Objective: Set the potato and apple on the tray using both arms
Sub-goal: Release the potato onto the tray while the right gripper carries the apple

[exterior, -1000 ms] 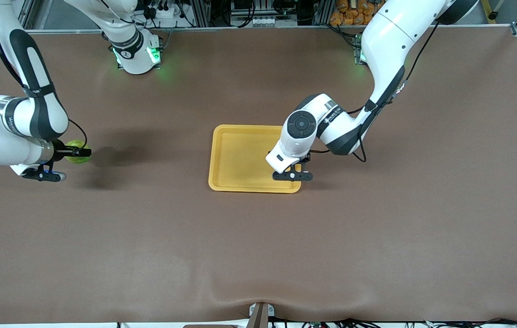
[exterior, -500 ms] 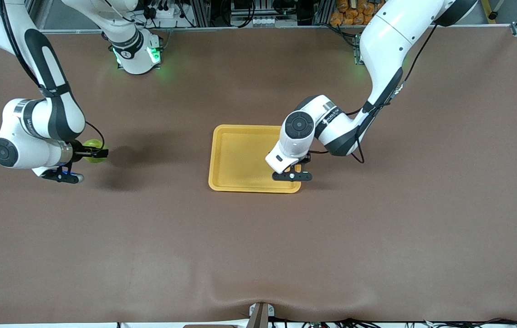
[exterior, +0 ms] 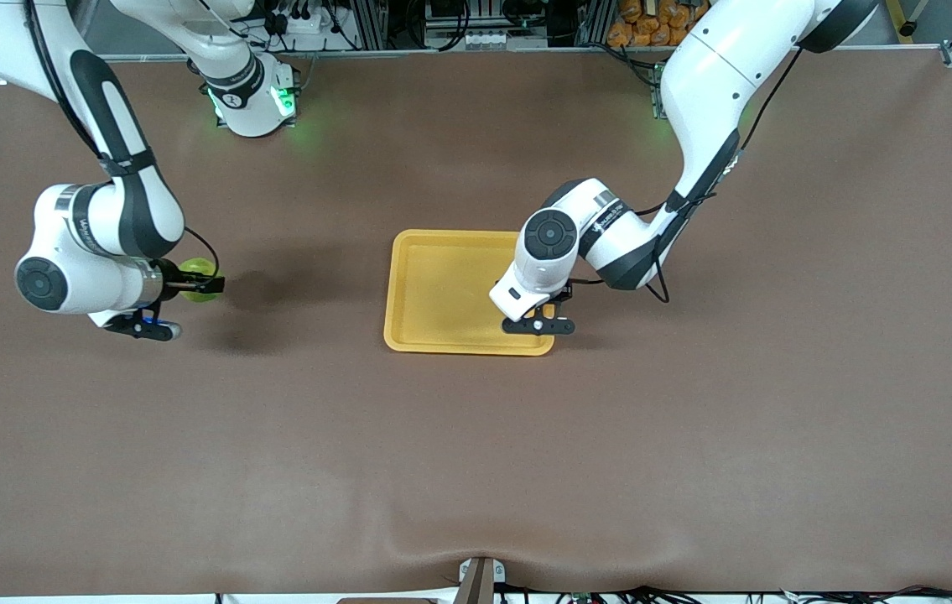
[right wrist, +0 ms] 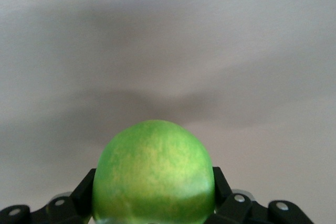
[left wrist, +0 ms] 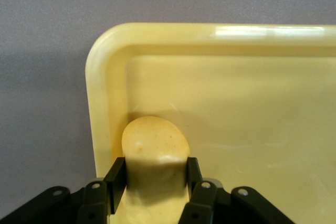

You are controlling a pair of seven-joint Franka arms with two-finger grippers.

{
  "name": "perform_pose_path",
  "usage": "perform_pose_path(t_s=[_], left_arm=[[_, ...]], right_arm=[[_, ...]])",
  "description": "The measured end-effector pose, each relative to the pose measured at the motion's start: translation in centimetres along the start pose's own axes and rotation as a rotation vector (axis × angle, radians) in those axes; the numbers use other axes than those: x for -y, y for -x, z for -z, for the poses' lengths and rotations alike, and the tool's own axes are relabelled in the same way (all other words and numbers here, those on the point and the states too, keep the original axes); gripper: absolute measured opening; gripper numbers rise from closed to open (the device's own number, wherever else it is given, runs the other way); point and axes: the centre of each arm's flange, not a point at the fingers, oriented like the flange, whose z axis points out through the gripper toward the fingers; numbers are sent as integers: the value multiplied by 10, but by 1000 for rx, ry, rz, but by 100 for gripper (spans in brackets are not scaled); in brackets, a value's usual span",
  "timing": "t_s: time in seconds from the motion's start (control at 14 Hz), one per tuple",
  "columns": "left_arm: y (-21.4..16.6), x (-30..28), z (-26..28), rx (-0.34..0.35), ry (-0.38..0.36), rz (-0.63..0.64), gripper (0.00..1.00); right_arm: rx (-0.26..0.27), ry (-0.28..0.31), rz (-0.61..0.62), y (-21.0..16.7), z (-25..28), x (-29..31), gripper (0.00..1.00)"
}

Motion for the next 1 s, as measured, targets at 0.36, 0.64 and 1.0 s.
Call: perform_pose_path(t_s=[0.36,0.64,1.0], left_arm=[[-8,7,2,-30,-22,-11,96],[-20,10,17,-58,-6,4,100],[-45,47,80,-100,-31,72,100]], right_arm=[[7,-4,-26,10,0,46,88],[-14,8,-96,23,7,95,88],[-6,-53,-181,51,11,175,88]])
